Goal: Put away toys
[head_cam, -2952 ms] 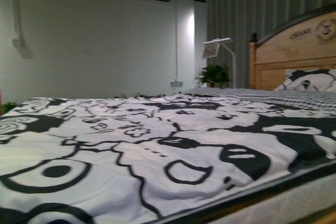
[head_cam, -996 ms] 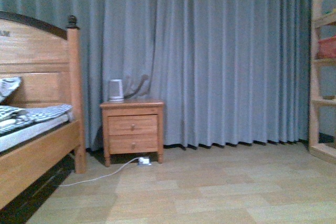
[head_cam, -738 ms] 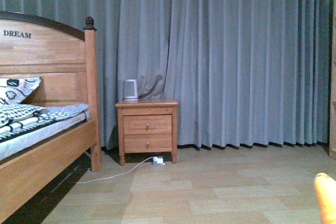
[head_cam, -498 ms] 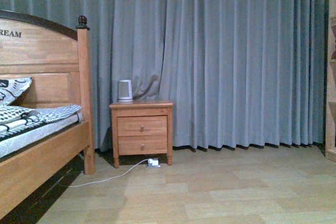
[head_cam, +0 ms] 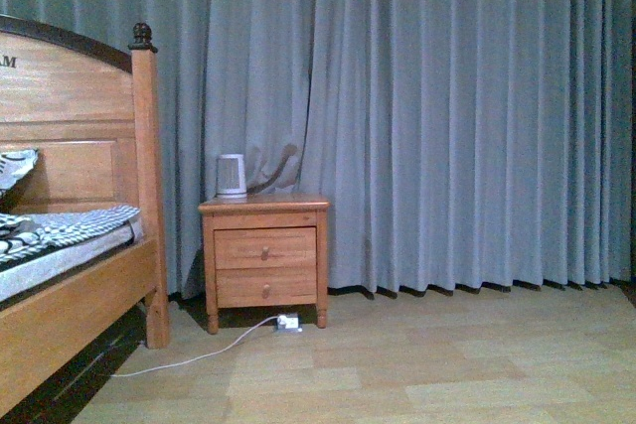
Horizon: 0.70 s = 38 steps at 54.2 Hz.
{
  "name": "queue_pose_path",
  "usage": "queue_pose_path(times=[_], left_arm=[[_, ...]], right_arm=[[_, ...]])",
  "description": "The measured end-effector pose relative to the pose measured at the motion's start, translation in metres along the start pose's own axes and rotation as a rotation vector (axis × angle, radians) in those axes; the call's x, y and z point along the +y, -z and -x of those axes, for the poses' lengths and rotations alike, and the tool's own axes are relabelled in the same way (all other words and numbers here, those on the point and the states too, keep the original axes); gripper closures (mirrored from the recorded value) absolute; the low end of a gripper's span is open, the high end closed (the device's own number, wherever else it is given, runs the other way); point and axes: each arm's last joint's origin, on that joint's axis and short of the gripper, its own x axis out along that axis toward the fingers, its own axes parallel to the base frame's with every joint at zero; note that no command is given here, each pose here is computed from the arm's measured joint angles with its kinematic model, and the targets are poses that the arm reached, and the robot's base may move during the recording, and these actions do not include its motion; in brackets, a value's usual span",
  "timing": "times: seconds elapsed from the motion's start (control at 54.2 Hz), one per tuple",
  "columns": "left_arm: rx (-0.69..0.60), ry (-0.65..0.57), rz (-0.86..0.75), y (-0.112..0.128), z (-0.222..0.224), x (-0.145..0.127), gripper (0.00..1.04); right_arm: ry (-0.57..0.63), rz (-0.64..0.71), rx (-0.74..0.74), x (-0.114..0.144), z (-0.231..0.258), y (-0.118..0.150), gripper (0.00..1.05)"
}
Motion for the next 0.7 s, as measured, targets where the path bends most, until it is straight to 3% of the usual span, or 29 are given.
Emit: queue_pose_path(times=[0.701], left_arm=[[0.000,0.000,0.000,0.0000,0.0000,0.0000,0.06]], right_arm=[[-0.002,0.000,0.000,0.0000,0.0000,0.0000,0.99]])
